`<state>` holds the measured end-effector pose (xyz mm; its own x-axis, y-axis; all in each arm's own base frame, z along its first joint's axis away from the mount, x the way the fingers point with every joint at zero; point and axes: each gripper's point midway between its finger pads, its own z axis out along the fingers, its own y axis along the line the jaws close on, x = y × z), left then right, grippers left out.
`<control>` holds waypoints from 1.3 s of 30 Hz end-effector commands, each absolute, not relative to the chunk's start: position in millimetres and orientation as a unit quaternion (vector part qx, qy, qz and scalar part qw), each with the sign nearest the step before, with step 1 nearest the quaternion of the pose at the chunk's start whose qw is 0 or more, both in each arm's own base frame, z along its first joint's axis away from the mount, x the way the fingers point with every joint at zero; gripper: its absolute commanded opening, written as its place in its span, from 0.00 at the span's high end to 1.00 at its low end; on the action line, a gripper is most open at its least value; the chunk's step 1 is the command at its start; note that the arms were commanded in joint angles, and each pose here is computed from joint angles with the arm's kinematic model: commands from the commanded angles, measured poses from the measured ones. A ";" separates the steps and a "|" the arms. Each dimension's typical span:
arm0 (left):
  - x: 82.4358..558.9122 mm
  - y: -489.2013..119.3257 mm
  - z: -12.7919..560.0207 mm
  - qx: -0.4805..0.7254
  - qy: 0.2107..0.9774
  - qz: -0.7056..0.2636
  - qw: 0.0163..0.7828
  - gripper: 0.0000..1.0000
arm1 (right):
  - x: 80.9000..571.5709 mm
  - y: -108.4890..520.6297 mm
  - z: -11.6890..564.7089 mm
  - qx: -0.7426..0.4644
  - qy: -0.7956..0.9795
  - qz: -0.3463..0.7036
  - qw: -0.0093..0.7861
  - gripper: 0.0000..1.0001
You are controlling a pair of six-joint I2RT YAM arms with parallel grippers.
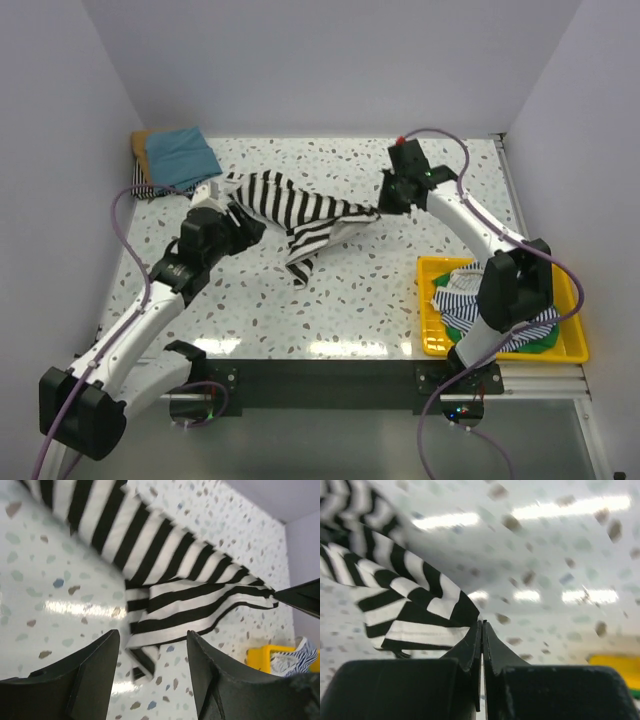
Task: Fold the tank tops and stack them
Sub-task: Flatten the tank top out
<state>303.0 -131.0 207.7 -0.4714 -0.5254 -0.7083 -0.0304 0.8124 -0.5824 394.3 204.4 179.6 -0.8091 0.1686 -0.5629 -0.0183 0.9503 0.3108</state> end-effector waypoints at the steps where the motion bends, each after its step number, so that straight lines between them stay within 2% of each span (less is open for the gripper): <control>1: 289.5 -148.3 149.5 -0.159 0.853 -0.272 0.415 0.40 | 347.2 171.3 139.5 0.075 0.950 0.128 0.276 1.00; 6: 271.3 -172.2 79.6 -0.136 0.891 -0.264 0.343 0.42 | 324.6 129.7 100.1 0.117 0.957 0.066 0.256 1.00; 13: 259.7 -219.1 50.3 -0.098 0.905 -0.293 0.293 0.41 | 318.9 99.4 91.7 0.130 0.958 -0.017 0.254 1.00; 20: 254.2 -240.7 38.6 -0.082 0.907 -0.314 0.267 0.42 | 325.4 109.1 91.3 0.123 0.959 0.004 0.254 1.00; 31: 228.5 -256.4 17.7 -0.072 0.935 -0.255 0.236 0.57 | 329.8 112.4 101.4 0.121 0.956 0.015 0.266 1.00; 39: 221.2 -268.7 3.0 -0.059 0.950 -0.193 0.239 0.57 | 330.3 114.0 109.4 0.116 0.955 0.022 0.272 1.00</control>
